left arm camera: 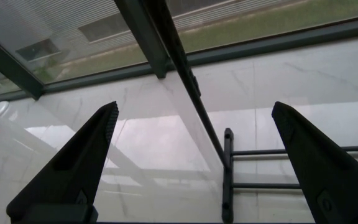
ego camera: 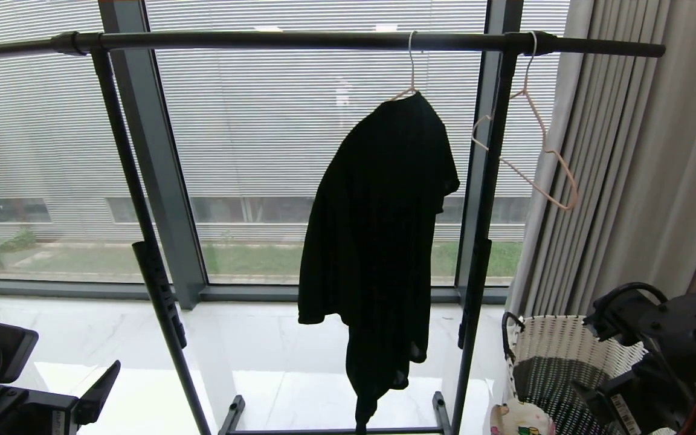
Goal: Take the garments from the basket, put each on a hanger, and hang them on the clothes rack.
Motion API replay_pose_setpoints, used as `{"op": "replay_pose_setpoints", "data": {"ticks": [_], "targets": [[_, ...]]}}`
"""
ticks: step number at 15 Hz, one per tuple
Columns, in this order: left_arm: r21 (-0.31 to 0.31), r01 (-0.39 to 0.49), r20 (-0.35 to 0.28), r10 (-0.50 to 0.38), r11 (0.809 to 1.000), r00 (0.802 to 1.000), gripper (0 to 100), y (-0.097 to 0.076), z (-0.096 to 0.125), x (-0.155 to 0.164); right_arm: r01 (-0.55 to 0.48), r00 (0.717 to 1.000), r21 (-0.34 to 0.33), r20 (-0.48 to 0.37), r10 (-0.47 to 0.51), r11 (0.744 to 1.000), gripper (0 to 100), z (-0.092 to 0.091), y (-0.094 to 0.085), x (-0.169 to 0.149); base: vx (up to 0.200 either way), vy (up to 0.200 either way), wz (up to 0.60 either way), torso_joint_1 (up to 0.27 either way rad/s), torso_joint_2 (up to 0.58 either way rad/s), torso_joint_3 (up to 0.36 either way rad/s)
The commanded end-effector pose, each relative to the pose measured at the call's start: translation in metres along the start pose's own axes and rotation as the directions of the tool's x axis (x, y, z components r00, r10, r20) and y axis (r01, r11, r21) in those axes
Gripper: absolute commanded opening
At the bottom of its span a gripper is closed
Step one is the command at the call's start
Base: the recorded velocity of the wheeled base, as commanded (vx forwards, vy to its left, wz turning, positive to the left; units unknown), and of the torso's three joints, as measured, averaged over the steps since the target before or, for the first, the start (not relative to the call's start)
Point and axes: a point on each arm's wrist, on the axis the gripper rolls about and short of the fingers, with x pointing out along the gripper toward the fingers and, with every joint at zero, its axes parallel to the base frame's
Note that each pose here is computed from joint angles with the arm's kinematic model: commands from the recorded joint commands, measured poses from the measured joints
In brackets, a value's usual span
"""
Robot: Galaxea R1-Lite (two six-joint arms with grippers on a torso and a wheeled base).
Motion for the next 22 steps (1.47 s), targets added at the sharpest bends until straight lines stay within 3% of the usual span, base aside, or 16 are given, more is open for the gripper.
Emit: {"op": "replay_pose_setpoints", "data": {"ticks": [1, 3, 6, 11, 15, 22], "targets": [[0.000, -0.001, 0.000, 0.001, 1.000, 1.000, 100, 0.000, 0.001, 0.001, -0.016, 0.999, -0.027, -0.047, 0.014, 1.000, 100, -0.001, 0.007, 0.010, 0.000, 0.000, 0.00, 0.000, 0.00, 0.000], [-0.004, -0.011, 0.025, 0.011, 1.000, 1.000, 100, 0.003, 0.008, 0.002, -0.034, 0.992, -0.058, -0.124, 0.027, 0.998, 100, -0.003, 0.020, 0.031, 0.000, 0.000, 0.00, 0.000, 0.00, 0.000], [-0.007, -0.018, 0.042, 0.018, 1.000, 0.999, 100, 0.004, 0.012, 0.002, -0.122, 0.969, -0.037, -0.219, 0.111, 0.992, 100, -0.004, 0.042, 0.076, 0.000, 0.000, 0.00, 0.000, 0.00, 0.000], [-0.009, -0.027, 0.049, 0.028, 1.000, 0.998, 100, 0.005, 0.014, 0.002, -0.102, 0.934, -0.070, -0.349, 0.072, 0.992, 100, -0.019, 0.083, 0.159, 0.000, 0.000, 0.00, 0.000, 0.00, 0.000], [-0.009, -0.059, 0.030, 0.060, 0.998, 0.998, 100, 0.005, 0.012, 0.002, -0.062, 0.910, -0.048, -0.412, 0.037, 0.997, 100, -0.026, 0.081, 0.193, 0.000, 0.000, 0.00, 0.000, 0.00, 0.000], [-0.005, -0.051, 0.017, 0.051, 0.999, 0.999, 100, 0.004, 0.009, 0.002, -0.045, 0.910, -0.038, -0.414, 0.026, 0.998, 100, -0.030, 0.092, 0.222, 0.000, 0.000, 0.00, 0.000, 0.00, 0.000]]}}
